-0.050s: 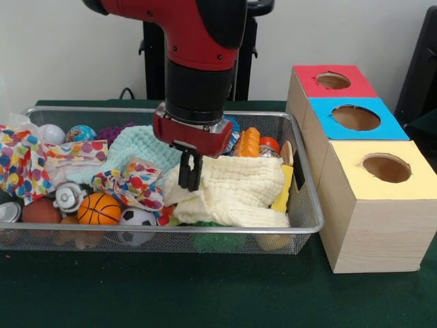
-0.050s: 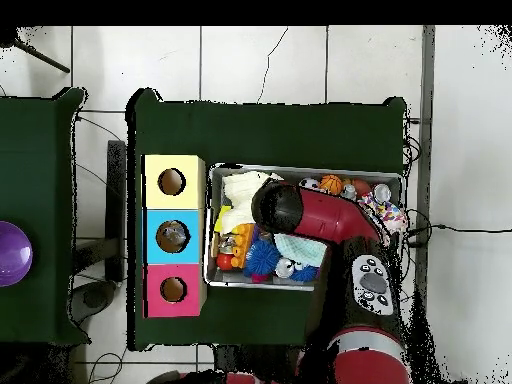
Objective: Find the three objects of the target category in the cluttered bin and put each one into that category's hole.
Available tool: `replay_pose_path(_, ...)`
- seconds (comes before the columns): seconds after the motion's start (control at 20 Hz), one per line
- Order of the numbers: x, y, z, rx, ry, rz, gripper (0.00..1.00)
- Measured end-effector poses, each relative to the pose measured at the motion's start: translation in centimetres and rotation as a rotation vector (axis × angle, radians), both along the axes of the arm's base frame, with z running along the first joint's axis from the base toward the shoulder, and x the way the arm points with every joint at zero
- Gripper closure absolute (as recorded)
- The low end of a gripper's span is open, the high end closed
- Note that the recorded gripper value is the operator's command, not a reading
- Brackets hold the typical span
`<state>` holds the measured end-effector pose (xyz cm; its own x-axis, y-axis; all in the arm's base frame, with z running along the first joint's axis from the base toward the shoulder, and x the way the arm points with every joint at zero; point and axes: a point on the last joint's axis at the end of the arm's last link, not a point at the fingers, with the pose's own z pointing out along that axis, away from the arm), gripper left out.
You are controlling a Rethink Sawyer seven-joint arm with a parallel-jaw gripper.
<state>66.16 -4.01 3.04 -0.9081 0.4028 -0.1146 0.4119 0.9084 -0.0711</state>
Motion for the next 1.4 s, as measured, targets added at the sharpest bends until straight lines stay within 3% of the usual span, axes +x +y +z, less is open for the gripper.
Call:
replay_pose_path(0.05, -0.3, 0.3, -0.1, 0.004, 0.023, 0.002, 1.0)
replay_pose_path(0.1, -0.6, 0.6, -0.1, 0.007, 0.045, 0.004, 0.0)
replay_pose_path(0.35, -1.7, 0.8, -0.1, 0.011, 0.113, 0.001, 0.0)
replay_pose_path(0.7, -2.0, 0.0, 0.0, -0.005, 0.117, -0.006, 0.0)
replay_pose_path(1.1, -3.3, -1.1, 1.4, -0.073, 0.133, -0.008, 0.0)
replay_pose_path(1.4, -5.2, -1.4, 3.1, -0.122, 0.208, -0.015, 0.0)
